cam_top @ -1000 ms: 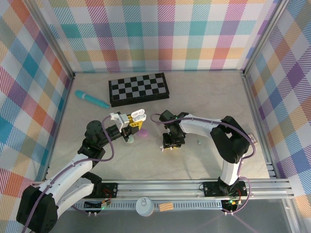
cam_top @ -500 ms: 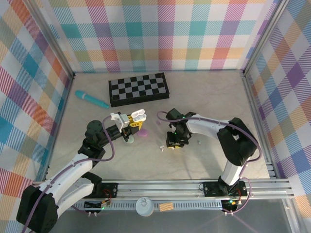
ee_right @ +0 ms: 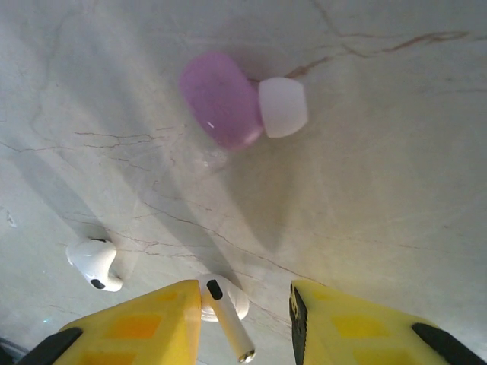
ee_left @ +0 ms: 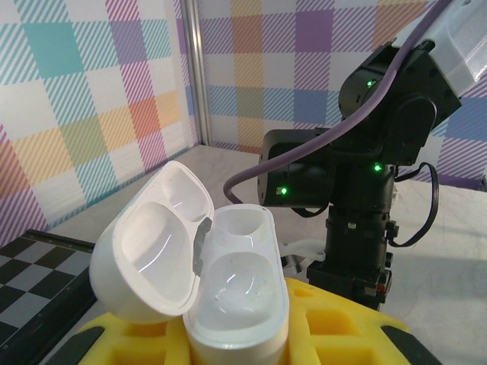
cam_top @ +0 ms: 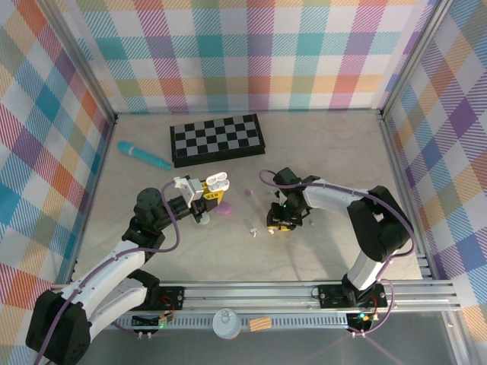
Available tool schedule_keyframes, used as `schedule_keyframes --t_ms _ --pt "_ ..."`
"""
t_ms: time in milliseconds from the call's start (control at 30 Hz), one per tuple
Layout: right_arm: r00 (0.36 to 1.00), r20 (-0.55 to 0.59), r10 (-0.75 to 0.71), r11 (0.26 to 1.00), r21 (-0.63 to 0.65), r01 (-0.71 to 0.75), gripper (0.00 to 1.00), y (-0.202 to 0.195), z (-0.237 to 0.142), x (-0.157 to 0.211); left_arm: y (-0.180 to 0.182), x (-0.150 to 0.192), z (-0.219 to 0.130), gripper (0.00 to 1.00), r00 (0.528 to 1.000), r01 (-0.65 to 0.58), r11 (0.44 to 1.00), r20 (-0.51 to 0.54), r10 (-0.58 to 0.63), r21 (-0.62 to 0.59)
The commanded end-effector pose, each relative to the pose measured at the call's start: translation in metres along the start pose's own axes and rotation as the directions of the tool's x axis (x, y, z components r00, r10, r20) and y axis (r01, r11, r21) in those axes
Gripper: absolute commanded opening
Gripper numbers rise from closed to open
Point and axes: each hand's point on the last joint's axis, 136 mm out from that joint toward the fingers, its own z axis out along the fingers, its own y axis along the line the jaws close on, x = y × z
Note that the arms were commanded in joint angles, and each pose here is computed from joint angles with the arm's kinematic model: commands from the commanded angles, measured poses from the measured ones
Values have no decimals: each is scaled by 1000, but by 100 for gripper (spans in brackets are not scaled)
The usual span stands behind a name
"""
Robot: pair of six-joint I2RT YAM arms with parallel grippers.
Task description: Insert wireless bluetooth earbuds into charging case
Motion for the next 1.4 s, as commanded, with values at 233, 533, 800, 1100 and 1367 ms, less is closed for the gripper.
schedule_keyframes --t_ms 233,533,800,1100,1367 --pt "993 77 -87 995 59 82 38 -10 -30 -3 2 -17 1 2 998 -47 999 36 47 10" --pt "968 69 -242 970 18 241 47 7 -21 -20 2 -16 1 2 998 -47 999 39 46 10" --pt "977 33 -209 975 -73 211 46 15 -5 -12 0 -15 -1 2 998 -39 999 41 39 14" --pt "977 10 -212 977 19 212 47 -8 2 -4 1 -15 1 2 998 -43 999 44 42 16" --pt "983 1 -181 978 -103 180 45 14 -3 2 1 -14 1 2 998 -43 999 40 42 13"
